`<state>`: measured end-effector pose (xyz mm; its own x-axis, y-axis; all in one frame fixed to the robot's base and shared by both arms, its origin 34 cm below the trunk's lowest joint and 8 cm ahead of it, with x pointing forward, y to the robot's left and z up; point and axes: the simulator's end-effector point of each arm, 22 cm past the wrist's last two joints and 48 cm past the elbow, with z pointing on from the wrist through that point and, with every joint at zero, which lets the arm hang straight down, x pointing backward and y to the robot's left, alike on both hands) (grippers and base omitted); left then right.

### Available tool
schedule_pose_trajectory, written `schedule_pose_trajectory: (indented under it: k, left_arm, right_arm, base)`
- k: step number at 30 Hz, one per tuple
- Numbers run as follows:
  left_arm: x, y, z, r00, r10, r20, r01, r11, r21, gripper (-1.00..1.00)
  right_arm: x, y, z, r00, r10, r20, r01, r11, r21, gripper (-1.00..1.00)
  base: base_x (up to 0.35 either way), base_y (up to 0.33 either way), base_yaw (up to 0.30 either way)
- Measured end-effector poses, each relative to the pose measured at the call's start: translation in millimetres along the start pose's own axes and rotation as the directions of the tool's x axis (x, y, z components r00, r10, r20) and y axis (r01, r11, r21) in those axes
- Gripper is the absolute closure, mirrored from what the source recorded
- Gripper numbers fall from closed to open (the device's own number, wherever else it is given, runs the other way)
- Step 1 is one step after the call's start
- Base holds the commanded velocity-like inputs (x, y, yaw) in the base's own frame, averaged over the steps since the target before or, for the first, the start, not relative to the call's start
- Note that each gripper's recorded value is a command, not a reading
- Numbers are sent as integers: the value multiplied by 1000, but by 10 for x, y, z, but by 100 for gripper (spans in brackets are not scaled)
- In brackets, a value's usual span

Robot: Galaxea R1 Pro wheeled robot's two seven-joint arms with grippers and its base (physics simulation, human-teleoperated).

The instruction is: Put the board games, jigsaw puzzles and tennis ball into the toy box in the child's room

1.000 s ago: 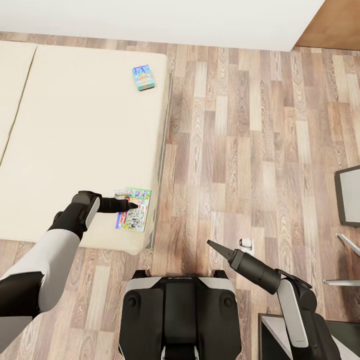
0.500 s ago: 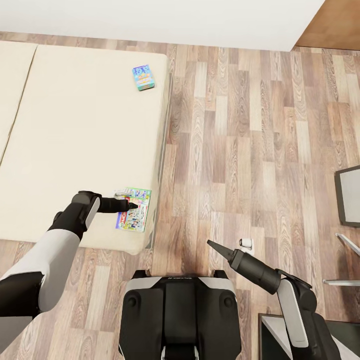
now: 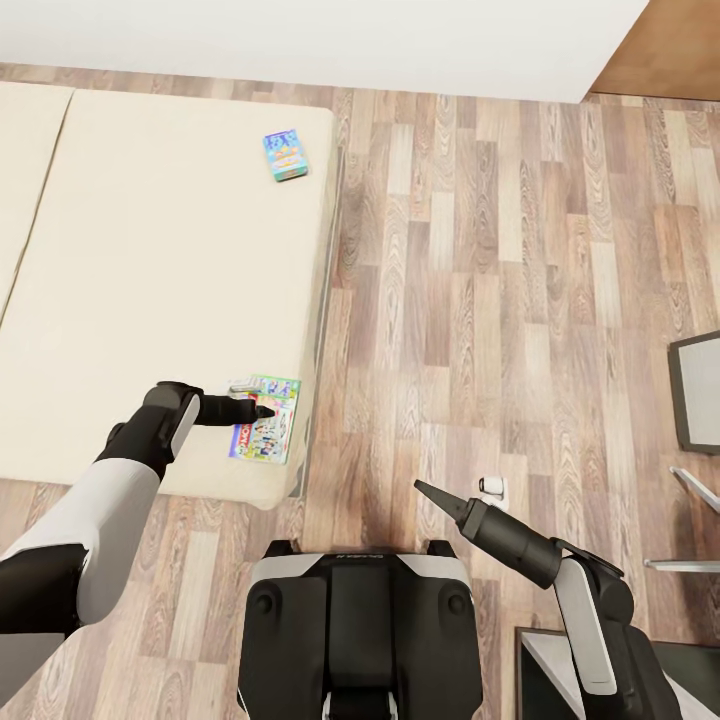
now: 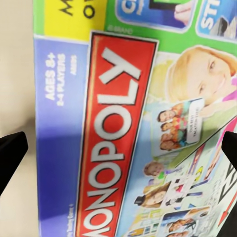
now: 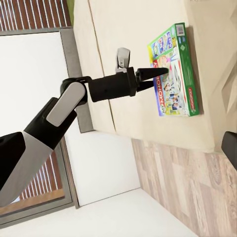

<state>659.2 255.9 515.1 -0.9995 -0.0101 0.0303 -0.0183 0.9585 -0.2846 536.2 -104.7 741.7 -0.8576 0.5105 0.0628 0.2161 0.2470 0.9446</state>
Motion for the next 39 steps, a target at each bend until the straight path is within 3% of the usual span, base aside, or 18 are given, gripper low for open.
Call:
schedule_pose_trajectory:
  k: [39]
  left_arm:
    - [23,41,-6,1000,-22,-2,22,1000,11,-100]
  right_arm:
    - [-2,-9,0,1000,1,1,-1,1000,3,-100]
  base:
    - [0,-1,0]
